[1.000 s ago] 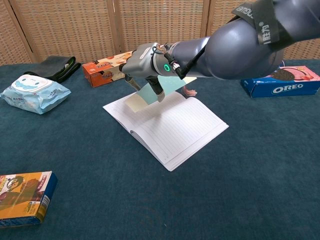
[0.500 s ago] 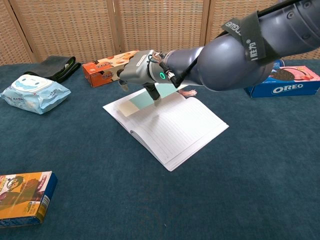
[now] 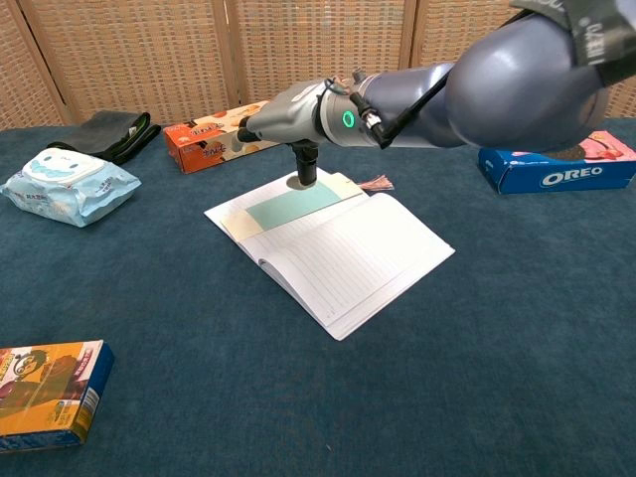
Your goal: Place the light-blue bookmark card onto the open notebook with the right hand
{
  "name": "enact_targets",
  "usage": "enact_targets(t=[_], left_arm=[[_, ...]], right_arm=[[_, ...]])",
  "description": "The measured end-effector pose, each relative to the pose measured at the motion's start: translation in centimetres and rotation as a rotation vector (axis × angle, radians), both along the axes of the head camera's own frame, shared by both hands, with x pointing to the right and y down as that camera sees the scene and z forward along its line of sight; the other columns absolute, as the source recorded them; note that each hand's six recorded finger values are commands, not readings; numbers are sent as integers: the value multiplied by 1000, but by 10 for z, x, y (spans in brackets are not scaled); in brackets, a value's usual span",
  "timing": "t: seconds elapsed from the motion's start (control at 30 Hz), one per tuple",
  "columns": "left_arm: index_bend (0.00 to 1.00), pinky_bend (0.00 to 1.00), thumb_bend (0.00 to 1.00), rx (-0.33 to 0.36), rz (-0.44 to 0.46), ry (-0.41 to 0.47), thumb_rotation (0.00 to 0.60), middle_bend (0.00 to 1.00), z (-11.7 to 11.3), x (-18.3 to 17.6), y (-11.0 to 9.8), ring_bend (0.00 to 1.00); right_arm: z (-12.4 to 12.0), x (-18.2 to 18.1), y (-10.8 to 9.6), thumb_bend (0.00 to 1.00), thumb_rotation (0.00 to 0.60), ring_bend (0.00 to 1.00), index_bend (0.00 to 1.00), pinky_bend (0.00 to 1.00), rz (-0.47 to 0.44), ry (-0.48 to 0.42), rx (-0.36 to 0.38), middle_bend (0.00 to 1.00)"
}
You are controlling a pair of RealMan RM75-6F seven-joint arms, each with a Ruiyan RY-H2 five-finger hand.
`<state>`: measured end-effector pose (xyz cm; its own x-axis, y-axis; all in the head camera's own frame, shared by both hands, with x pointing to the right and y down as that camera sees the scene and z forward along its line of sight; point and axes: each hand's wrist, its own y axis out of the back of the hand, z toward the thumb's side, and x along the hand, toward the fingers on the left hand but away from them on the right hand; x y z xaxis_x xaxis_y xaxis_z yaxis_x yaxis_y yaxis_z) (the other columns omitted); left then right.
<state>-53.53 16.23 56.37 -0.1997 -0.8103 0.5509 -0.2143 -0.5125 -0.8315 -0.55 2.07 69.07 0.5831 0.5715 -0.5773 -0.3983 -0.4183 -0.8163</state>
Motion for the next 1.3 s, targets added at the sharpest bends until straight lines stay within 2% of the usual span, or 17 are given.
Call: enact_targets(t=[0.17, 0.27, 0.93, 1.3], left_arm=[[0, 0, 0, 6, 4, 0, 600, 0, -1, 1, 0, 0], [0, 0, 0, 3, 7, 0, 600, 0, 0, 2, 0, 0], [0, 0, 0, -14, -11, 1, 600, 0, 3, -2, -3, 0], [0, 0, 0, -16, -17, 0, 600, 0, 5, -4, -4, 0]], right_arm=[[-1, 18, 5, 1000, 600, 0, 0, 0, 135, -102, -172, 0], [5, 30, 9, 1000, 600, 0, 0, 0, 166, -98, -233, 0], [40, 13, 24, 1000, 600, 0, 0, 0, 115, 7, -242, 0], [58, 13, 29, 1000, 600, 0, 0, 0, 123, 44, -312, 0]])
